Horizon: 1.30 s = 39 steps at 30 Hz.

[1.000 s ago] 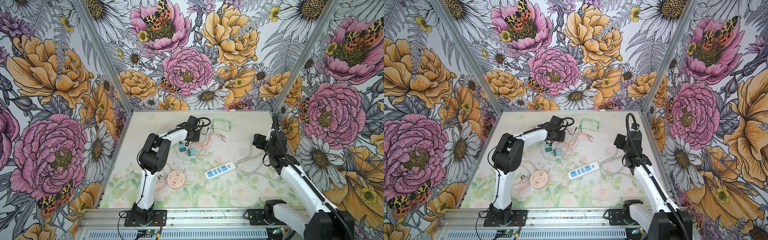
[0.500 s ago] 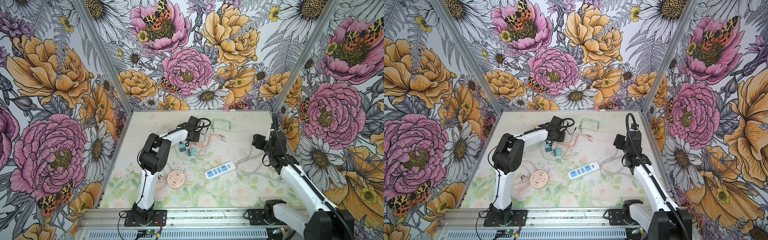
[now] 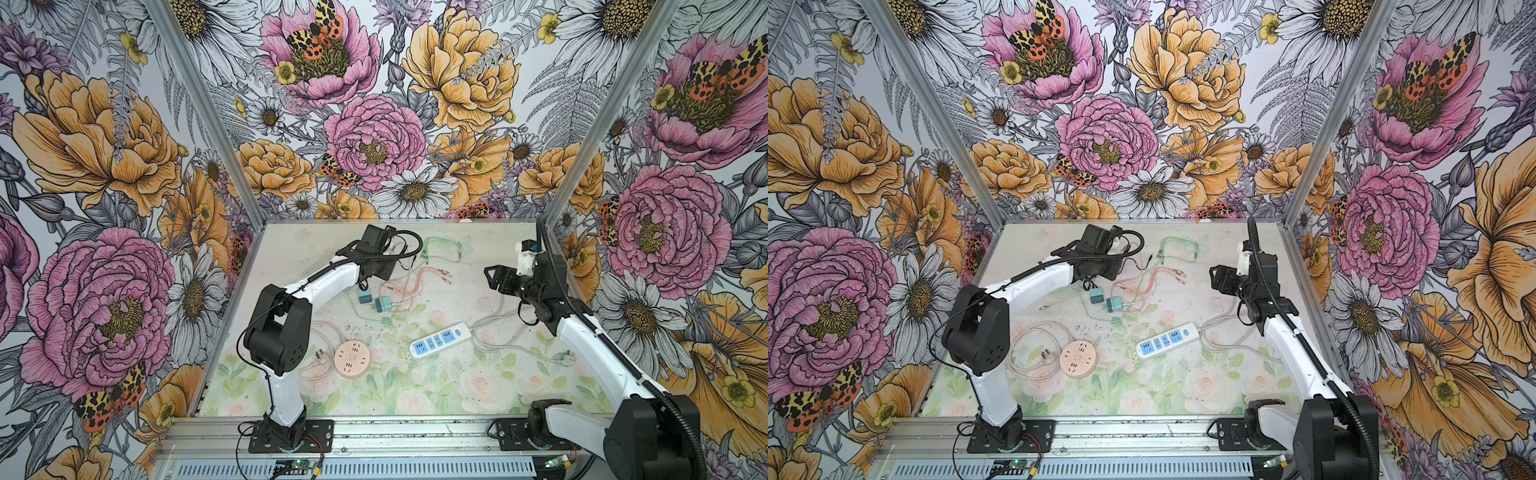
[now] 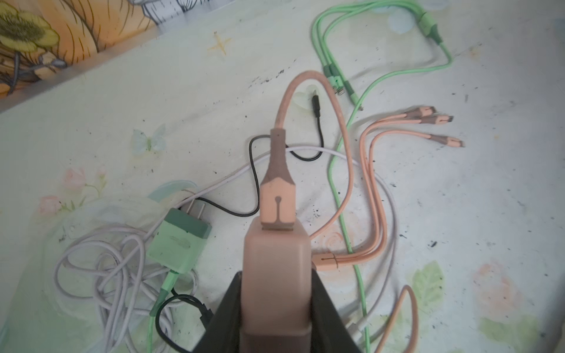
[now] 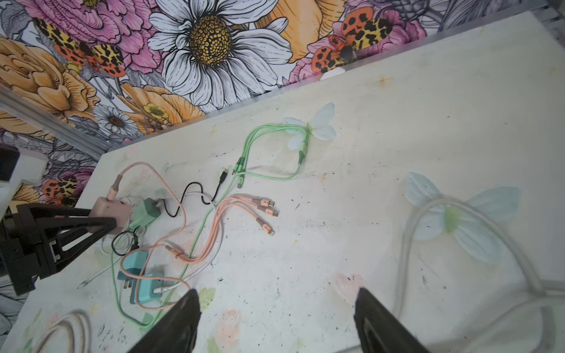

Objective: Insert the plug
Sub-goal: 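Lift the pink plug with the left gripper toward the right gripper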

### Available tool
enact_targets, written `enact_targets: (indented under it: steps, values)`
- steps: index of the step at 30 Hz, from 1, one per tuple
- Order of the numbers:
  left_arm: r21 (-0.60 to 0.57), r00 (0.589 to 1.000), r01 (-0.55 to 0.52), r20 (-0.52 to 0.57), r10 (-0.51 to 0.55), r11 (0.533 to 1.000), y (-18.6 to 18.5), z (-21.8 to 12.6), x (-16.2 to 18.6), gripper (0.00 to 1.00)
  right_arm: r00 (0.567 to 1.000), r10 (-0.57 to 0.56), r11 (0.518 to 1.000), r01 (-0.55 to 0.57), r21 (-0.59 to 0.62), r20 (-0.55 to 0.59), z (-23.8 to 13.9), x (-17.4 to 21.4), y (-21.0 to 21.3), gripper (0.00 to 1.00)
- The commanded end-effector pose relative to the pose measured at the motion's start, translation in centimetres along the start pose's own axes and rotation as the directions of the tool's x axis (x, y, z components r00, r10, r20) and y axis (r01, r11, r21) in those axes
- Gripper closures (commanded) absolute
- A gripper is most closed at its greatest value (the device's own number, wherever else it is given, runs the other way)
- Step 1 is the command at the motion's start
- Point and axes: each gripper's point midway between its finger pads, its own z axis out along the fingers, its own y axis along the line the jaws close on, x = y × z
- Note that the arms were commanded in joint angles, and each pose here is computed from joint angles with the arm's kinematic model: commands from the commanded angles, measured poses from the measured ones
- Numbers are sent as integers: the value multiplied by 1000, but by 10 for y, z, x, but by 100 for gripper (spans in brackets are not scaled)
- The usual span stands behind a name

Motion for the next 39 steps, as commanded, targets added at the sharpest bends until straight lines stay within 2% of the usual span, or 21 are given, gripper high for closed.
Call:
enact_targets:
  steps: [1, 6, 13, 19, 23, 26, 28, 33, 37, 39]
  values:
    - [113, 987, -143, 96, 133, 983, -25, -21, -9, 85, 1000, -16, 989, 16, -148, -2, -8, -9, 34, 20]
    - [156, 966, -184, 210, 150, 970, -35, -50, -18, 84, 1000, -20, 973, 20, -232, 2, -19, -11, 53, 20]
    - [354, 941, -251, 306, 142, 901, -73, -96, -25, 85, 994, -112, 926, 107, -362, 7, -36, 0, 86, 22]
    - [529, 951, -263, 285, 123, 807, -98, -131, -16, 83, 980, -197, 855, 182, -486, 20, -53, 11, 115, 22]
    - [577, 964, -223, 250, 89, 786, -101, -140, -10, 83, 971, -238, 819, 218, -531, 31, -59, 17, 128, 22]
    - [579, 972, -183, 229, 57, 795, -100, -145, -9, 85, 965, -258, 816, 243, -524, 45, -59, 18, 132, 21]
    - [598, 972, -176, 230, 42, 782, -104, -154, -9, 86, 961, -271, 806, 258, -532, 55, -61, 19, 136, 21]
    - [675, 962, -206, 272, 22, 709, -122, -189, -8, 88, 950, -308, 777, 286, -561, 58, -61, 23, 149, 21]
    - [764, 967, -203, 256, 1, 613, -136, -213, -1, 86, 938, -341, 745, 305, -593, 55, -59, 27, 159, 21]
    - [771, 973, -178, 230, -7, 612, -137, -213, 3, 86, 934, -352, 721, 309, -620, 56, -61, 27, 167, 22]
